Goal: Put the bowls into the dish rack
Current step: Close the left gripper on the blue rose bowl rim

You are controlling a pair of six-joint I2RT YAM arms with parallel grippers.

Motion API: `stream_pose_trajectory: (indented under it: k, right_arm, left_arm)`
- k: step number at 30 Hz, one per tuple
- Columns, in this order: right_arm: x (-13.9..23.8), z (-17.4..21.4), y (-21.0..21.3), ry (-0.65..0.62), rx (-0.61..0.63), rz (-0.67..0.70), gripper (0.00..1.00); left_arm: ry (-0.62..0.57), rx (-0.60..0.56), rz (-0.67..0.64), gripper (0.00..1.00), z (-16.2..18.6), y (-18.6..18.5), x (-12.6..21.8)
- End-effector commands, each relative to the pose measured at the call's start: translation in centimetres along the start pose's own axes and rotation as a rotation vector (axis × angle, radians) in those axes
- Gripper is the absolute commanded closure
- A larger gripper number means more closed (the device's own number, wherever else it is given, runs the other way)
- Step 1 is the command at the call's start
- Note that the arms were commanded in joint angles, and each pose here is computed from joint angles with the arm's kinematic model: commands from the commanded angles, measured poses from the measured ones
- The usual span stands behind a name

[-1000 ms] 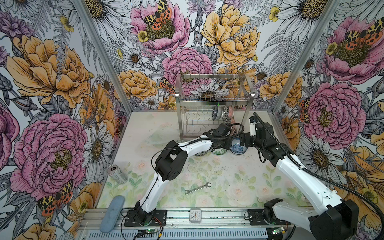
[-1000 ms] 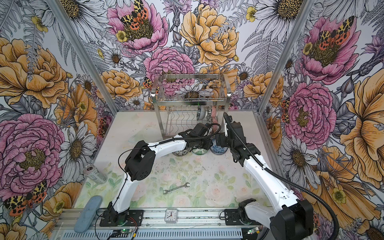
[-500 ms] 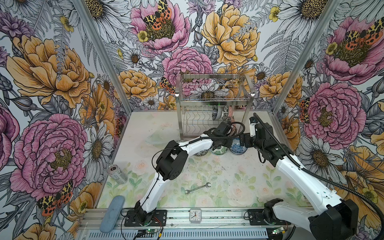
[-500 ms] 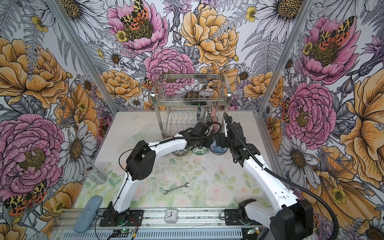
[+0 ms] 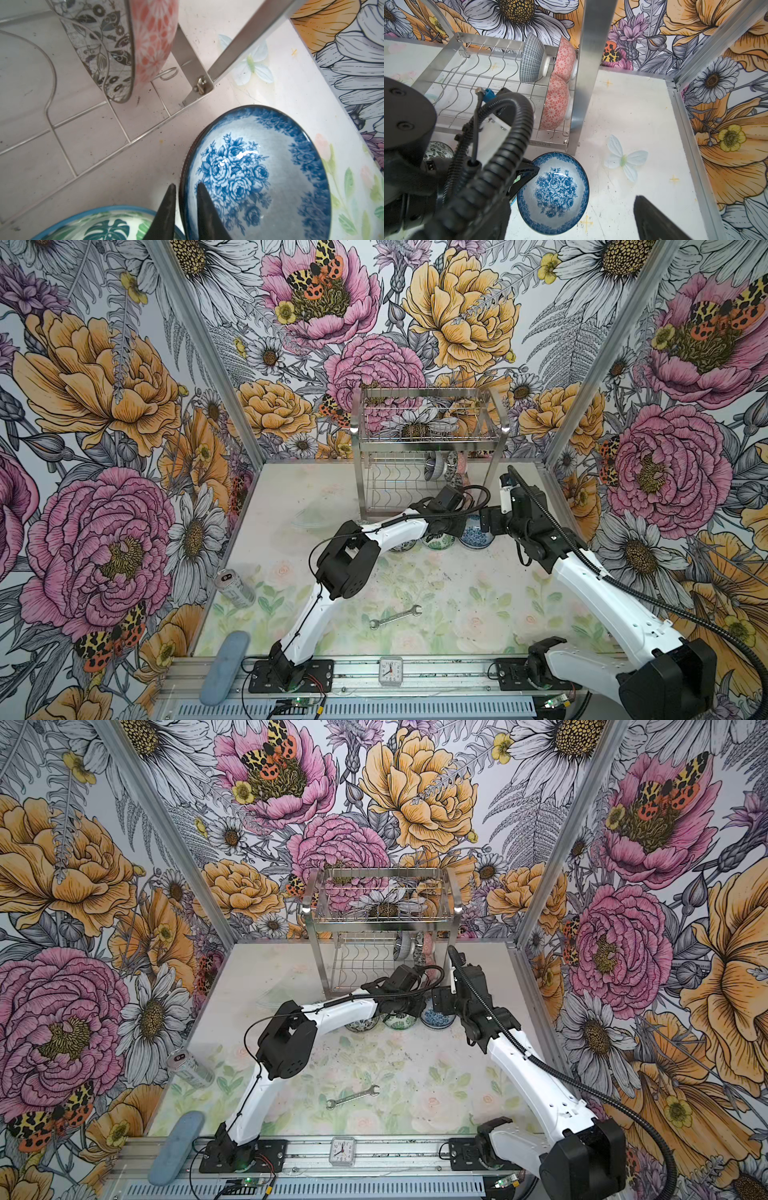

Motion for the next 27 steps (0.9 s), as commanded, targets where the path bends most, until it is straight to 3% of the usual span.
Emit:
stream_pose_trajectory:
  k: [1, 20, 27]
  right_arm:
    - [-0.1, -0.2, -0.1, -0.025, -0.022, -0.01, 0.05]
    - [-0.3, -0.1, 0.0, -0.023, -0.029, -0.021, 0.05]
    - [-0.3, -0.2, 0.0, -0.025, -0.035, -0.029, 0.05]
  left_arm:
    - [-0.01, 0.003, -0.022, 0.82, -0.6, 0.4, 0.1]
    - [-0.038, 0.004, -0.019, 1.0, -1.7, 0.0, 1.2]
    - [-0.06, 0.003, 0.018, 1.0, -2.7, -0.6, 1.9]
Point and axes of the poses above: each gripper's point midway between its finger pads, its own x axis back along the fingers, its own y axis along the line the jaws close on, z = x × y, the point moved 8 cm from there along x, back along the fingers, and after that the axes turned 4 degrees about -x, right-handed, at the moved point
